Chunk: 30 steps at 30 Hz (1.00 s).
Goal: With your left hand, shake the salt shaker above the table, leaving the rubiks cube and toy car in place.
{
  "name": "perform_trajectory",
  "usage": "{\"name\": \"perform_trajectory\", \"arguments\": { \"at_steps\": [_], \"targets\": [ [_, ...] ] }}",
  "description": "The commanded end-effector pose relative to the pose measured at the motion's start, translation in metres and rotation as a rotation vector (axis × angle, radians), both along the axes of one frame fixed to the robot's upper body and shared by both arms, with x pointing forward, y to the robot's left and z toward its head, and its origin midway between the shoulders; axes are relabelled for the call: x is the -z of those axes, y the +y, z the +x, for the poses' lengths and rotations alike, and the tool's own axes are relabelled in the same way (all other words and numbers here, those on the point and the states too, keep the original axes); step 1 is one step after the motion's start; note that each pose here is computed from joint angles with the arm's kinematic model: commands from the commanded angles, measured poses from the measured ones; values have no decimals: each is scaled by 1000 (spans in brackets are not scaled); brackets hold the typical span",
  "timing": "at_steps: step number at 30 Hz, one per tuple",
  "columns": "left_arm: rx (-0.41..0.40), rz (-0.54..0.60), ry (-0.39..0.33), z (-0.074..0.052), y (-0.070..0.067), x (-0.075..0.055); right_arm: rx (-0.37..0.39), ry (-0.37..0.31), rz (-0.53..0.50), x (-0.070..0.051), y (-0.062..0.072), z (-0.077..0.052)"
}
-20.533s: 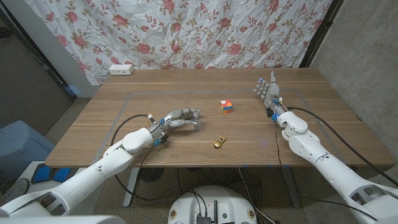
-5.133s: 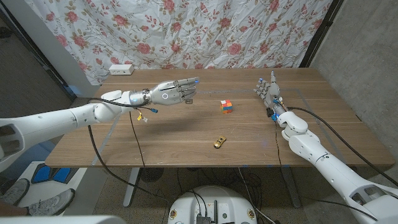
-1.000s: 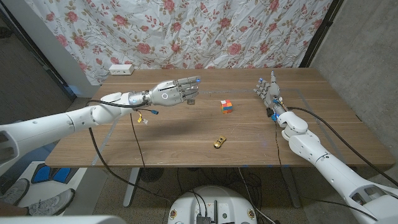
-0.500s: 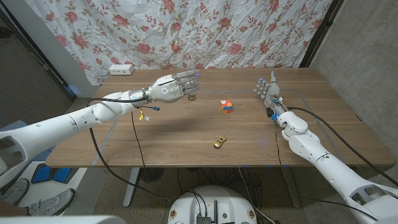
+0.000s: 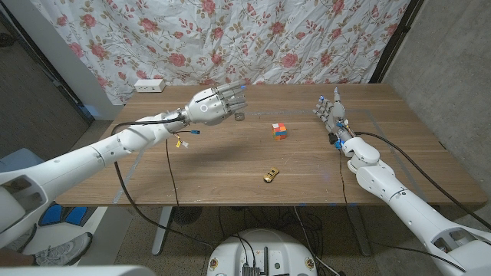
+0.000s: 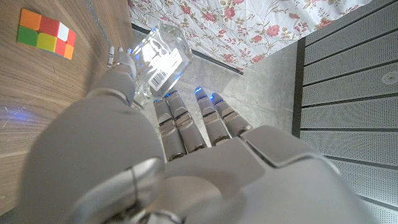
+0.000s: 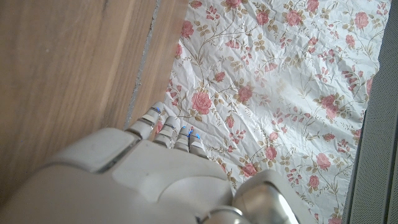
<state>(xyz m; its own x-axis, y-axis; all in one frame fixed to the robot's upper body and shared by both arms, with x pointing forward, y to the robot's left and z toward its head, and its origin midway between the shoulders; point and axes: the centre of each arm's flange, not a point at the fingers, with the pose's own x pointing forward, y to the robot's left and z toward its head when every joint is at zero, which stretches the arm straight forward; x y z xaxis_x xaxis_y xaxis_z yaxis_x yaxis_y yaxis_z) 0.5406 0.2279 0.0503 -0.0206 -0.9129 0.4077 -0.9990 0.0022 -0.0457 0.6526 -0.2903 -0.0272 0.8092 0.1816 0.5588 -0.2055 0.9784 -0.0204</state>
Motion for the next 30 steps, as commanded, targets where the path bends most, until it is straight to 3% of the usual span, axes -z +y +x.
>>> {"name": "perform_trajectory", "arguments": {
  "at_steps": [1, 12, 30],
  "targets": [
    [-7, -128, 99, 2, -6, 4, 0, 0, 0, 0, 0, 0],
    [-17, -218, 173, 0, -13, 17, -3, 0, -2, 0, 0, 0],
    [-25, -498, 387, 3, -16, 31, 0, 0, 0, 0, 0, 0]
  ]
}}
